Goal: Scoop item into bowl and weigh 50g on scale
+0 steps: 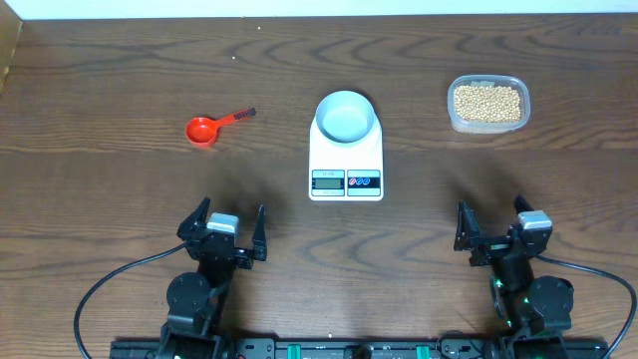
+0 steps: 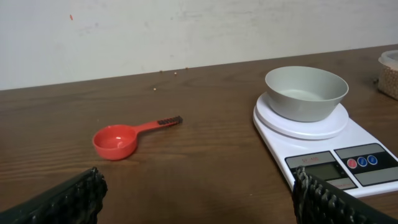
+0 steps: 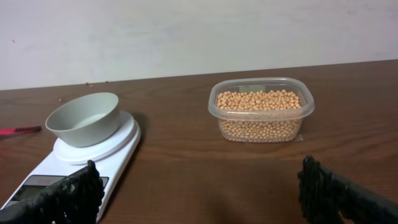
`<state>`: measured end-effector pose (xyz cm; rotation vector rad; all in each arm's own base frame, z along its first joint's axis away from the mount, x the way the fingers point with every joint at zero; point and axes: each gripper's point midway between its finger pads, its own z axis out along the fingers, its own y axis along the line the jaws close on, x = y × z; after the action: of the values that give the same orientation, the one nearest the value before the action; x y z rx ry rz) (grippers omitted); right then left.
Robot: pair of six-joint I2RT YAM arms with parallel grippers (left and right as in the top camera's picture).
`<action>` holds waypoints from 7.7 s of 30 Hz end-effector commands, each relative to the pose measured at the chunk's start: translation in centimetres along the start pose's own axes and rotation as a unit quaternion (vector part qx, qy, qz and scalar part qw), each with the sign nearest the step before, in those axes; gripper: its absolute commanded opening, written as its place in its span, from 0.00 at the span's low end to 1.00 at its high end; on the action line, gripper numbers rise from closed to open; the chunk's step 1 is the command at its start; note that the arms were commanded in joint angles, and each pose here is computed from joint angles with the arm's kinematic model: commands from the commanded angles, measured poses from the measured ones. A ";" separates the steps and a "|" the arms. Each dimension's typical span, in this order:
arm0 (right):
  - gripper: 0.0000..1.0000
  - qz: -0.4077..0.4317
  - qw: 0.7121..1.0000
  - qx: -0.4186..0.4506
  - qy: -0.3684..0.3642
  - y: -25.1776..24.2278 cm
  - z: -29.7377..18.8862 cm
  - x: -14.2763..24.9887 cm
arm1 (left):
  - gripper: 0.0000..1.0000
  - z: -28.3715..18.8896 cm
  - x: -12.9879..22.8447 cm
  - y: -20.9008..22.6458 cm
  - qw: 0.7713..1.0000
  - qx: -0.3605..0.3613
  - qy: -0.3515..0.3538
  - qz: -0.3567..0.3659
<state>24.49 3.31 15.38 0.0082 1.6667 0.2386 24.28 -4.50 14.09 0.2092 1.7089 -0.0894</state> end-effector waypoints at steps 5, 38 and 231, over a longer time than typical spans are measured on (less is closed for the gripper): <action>0.99 0.005 1.000 -0.002 0.004 0.1 0.0 0.2 | 0.98 0.0 -0.5 0.3 1.000 -0.008 -0.011 -0.003; 0.99 0.005 1.000 -0.002 0.004 0.1 0.0 0.2 | 0.98 10.0 -13.6 2.7 0.951 0.126 0.237 -0.154; 0.23 0.204 0.788 -0.358 0.458 21.5 8.0 -5.1 | 0.07 10.5 -5.4 -12.1 0.866 0.257 0.415 -0.109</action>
<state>30.33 24.45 22.63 -0.3708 2.4128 1.3518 32.98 -18.92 17.82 0.4977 2.5297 -0.7432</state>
